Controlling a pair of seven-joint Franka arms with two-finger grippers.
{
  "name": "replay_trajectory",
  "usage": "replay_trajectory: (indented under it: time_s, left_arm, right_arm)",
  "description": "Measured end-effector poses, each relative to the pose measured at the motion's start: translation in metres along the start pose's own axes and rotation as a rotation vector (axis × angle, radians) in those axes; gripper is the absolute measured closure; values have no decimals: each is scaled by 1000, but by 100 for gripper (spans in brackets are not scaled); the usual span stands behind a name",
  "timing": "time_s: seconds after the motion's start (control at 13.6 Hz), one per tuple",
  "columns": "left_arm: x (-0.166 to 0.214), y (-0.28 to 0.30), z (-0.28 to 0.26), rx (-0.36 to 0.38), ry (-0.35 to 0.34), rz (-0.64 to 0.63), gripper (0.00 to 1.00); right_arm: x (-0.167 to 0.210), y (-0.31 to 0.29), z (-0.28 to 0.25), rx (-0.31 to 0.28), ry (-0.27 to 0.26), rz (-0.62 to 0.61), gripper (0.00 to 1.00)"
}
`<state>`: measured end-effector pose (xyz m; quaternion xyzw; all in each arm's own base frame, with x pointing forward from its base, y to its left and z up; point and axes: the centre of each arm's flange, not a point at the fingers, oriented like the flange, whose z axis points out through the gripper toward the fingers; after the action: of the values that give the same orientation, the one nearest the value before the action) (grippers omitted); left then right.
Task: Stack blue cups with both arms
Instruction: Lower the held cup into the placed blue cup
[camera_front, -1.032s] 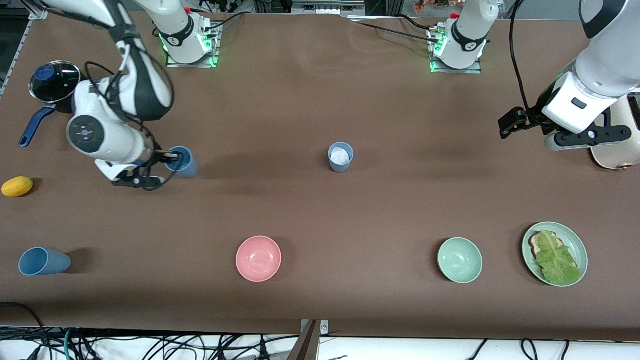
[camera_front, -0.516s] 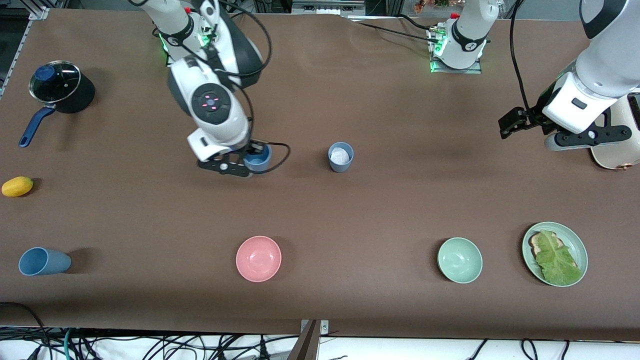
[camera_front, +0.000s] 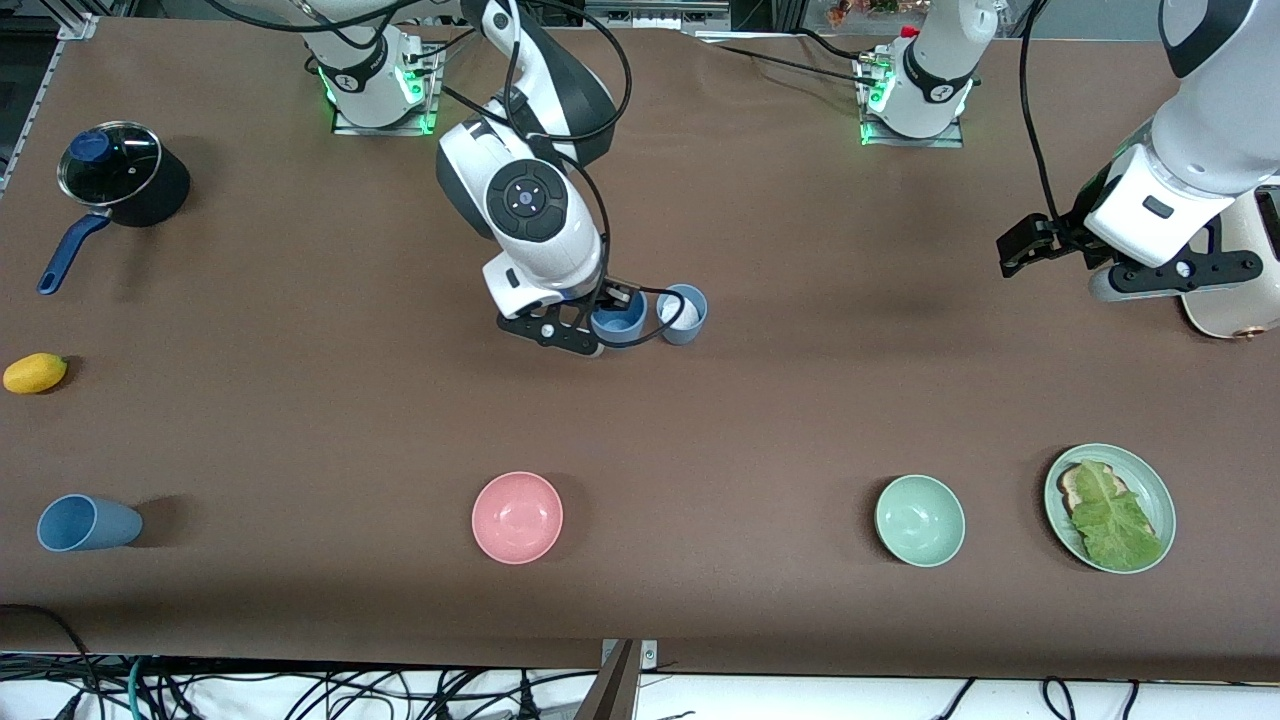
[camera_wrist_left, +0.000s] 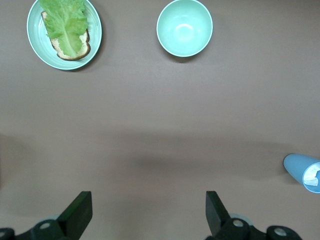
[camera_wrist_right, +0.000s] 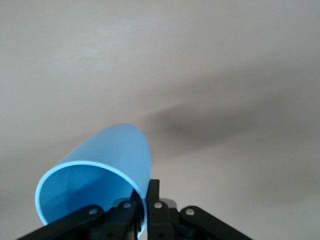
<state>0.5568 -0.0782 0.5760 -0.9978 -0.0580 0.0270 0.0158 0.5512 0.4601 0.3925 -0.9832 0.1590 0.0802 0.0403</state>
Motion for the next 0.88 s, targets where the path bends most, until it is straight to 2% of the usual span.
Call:
replay_trajectory:
  time_s: [0.22, 0.44, 0.88]
  left_arm:
    - [0, 0, 0, 0, 0, 0, 0]
    - [0, 0, 0, 0, 0, 0, 0]
    - [0, 0, 0, 0, -1, 0, 0]
  right_arm:
    - [3, -11, -7, 63, -40, 32, 94]
    - [1, -23, -3, 101, -74, 61, 94]
    - [-12, -42, 38, 84, -107, 59, 94]
